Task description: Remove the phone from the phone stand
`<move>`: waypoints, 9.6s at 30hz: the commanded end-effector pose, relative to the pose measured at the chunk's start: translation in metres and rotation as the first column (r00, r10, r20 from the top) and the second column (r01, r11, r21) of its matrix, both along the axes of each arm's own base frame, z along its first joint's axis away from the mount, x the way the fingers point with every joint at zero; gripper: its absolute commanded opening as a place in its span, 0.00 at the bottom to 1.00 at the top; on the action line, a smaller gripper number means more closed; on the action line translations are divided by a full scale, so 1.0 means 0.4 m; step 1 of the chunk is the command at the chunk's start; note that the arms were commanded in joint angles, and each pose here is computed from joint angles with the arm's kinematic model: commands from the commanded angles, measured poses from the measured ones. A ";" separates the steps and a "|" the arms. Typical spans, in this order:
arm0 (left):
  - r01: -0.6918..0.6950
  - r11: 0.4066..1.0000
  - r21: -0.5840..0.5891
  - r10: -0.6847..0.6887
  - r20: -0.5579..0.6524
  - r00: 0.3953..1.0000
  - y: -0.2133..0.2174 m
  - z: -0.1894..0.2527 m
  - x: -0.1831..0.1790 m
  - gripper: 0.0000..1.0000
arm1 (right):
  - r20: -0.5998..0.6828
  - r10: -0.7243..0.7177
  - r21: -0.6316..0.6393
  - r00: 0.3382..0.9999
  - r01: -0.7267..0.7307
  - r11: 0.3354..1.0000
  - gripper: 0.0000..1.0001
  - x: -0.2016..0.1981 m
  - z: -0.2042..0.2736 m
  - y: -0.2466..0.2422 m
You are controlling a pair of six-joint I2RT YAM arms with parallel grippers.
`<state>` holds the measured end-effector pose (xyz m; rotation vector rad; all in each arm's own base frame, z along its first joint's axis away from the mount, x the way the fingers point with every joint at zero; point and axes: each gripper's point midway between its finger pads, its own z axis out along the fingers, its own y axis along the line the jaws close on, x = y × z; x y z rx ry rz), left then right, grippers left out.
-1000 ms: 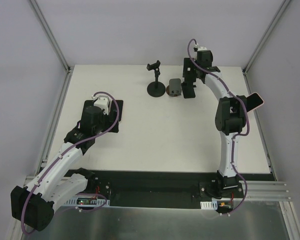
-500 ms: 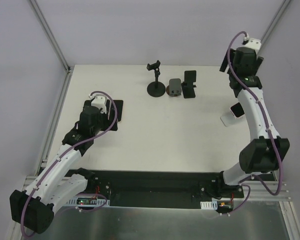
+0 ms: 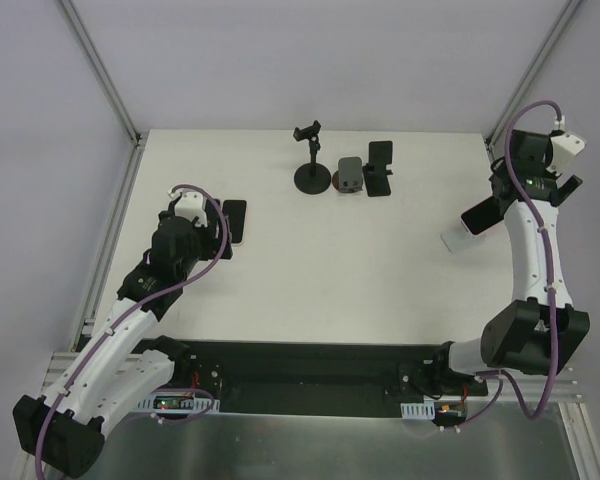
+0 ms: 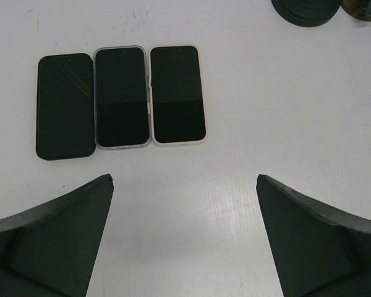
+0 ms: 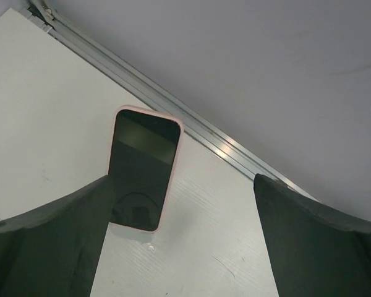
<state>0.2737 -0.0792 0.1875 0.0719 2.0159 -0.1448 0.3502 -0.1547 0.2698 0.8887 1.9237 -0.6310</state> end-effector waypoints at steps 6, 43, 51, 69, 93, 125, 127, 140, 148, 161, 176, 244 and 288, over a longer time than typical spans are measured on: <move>0.001 1.000 -0.015 0.000 0.053 0.999 -0.002 0.028 -0.001 0.99 | 0.015 -0.147 0.099 0.989 0.145 0.984 0.96 0.004 -0.082 -0.020; 0.015 0.998 0.056 -0.017 0.022 1.000 -0.003 -0.004 0.007 0.99 | 0.018 -0.307 0.143 0.952 0.301 0.943 0.96 0.159 -0.219 -0.064; 0.022 0.998 0.055 -0.023 0.020 1.000 -0.006 -0.006 0.008 0.99 | -0.037 -0.325 0.121 0.945 0.327 0.937 0.96 0.147 -0.259 -0.071; 0.037 0.999 0.034 -0.038 0.030 0.999 -0.015 0.005 0.005 0.99 | -0.009 -0.269 0.175 0.963 0.267 0.948 0.53 0.130 -0.222 -0.037; 0.218 0.963 -0.161 -0.218 0.019 0.976 -0.141 0.065 -0.003 0.99 | 0.141 0.387 0.158 0.911 -0.407 0.900 0.11 0.173 0.052 0.262; 0.443 0.634 -0.634 -0.612 -0.060 0.789 -0.592 0.190 0.093 0.92 | 0.428 0.758 0.330 0.492 -0.866 0.376 0.12 0.078 0.064 0.978; 0.441 0.627 -0.642 -0.627 -0.081 0.775 -0.616 0.173 0.093 0.91 | 0.434 0.757 0.337 0.488 -0.868 0.365 0.13 0.075 0.063 0.986; 0.461 0.600 -0.654 -0.693 -0.136 0.708 -0.692 0.114 0.080 0.37 | 0.465 0.752 0.336 0.467 -0.879 0.338 0.13 0.073 0.076 1.006; 0.470 0.611 -0.637 -0.683 -0.123 0.720 -0.679 0.119 0.076 0.03 | 0.468 0.754 0.346 0.461 -0.881 0.323 0.35 0.069 0.066 1.014; 0.424 0.750 -0.507 -0.566 -0.160 0.809 -0.555 0.075 0.084 0.00 | 0.448 0.789 0.259 0.420 -0.906 0.336 0.96 0.029 0.085 0.945; 0.170 0.858 -0.484 -0.377 -0.371 0.849 -0.335 -0.115 0.150 0.00 | 0.362 0.768 0.258 0.528 -0.849 0.462 0.96 -0.043 -0.021 0.788; 0.254 0.927 -0.275 -0.373 -0.621 0.689 -0.496 -0.337 0.182 0.99 | 0.339 0.757 0.318 0.559 -0.825 0.467 0.96 -0.034 -0.072 0.738; 0.261 0.940 -0.218 -0.339 -0.558 0.758 -0.481 -0.276 0.332 0.99 | 0.315 0.751 0.337 0.581 -0.808 0.484 0.96 0.009 -0.082 0.735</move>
